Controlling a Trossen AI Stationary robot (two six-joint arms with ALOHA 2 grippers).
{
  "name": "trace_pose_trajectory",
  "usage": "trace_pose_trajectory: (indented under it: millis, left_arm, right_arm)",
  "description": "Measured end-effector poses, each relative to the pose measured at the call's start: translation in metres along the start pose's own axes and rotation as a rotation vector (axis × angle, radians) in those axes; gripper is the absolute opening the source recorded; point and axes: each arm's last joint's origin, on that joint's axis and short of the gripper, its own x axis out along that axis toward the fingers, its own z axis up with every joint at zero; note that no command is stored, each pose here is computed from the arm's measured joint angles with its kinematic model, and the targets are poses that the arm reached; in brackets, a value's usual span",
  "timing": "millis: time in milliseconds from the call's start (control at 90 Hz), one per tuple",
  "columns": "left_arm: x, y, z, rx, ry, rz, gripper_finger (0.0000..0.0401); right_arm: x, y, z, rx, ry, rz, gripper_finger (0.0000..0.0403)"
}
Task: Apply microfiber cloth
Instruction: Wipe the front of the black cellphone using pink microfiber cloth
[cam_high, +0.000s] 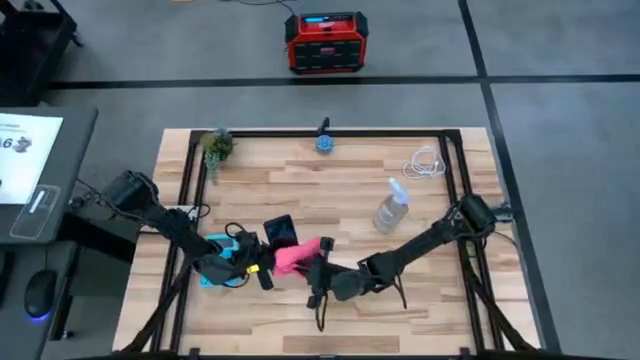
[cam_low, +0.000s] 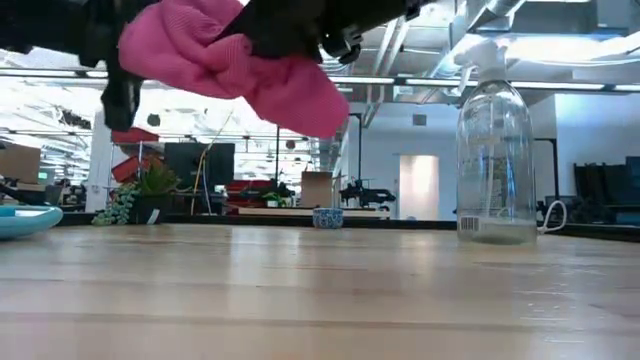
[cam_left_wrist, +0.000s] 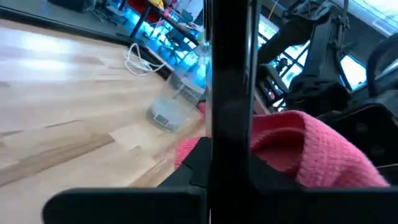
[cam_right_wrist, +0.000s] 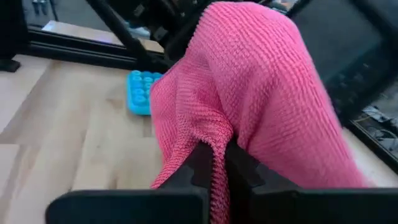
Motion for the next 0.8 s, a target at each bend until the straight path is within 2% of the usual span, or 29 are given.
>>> trace_pose_trajectory:
  millis: [56, 144, 200, 256, 333, 400, 489, 656, 800]
  left_arm:
    - [0.002, -0.002, -0.002, 0.004, 0.009, -0.006, 0.0004]
    - [0.003, -0.005, -0.004, 0.004, 0.013, -0.015, 0.0004]
    - [0.002, -0.006, -0.004, 0.011, 0.016, -0.021, 0.0004]
    - [0.002, -0.008, -0.004, 0.009, 0.024, -0.036, 0.0004]
    - [0.003, -0.015, -0.002, -0.003, 0.031, -0.074, 0.0004]
    - [0.004, -0.019, 0.000, 0.014, 0.028, -0.080, 0.0004]
    - [0.006, -0.025, 0.002, 0.036, 0.023, -0.095, 0.0004]
    - [0.007, -0.026, 0.001, 0.079, 0.018, -0.079, 0.0004]
    - [0.006, -0.025, 0.000, 0.103, 0.016, -0.067, 0.0004]
  right_arm:
    - [-0.005, 0.002, 0.000, -0.025, 0.022, -0.024, 0.0001]
    - [-0.018, 0.001, 0.000, -0.058, 0.082, -0.149, 0.0001]
    - [-0.023, -0.001, -0.002, -0.047, 0.113, -0.220, 0.0001]
    - [-0.025, -0.003, -0.005, -0.028, 0.133, -0.244, 0.0001]
    - [-0.020, -0.003, -0.007, 0.009, 0.130, -0.212, 0.0001]
    - [-0.011, -0.002, -0.004, 0.053, 0.088, -0.133, 0.0001]
    - [-0.004, 0.000, -0.003, 0.047, 0.045, -0.047, 0.0000]
    - [-0.015, 0.004, -0.007, -0.103, 0.130, -0.119, 0.0000]
    - [-0.036, 0.013, -0.005, -0.187, 0.171, -0.082, 0.0000]
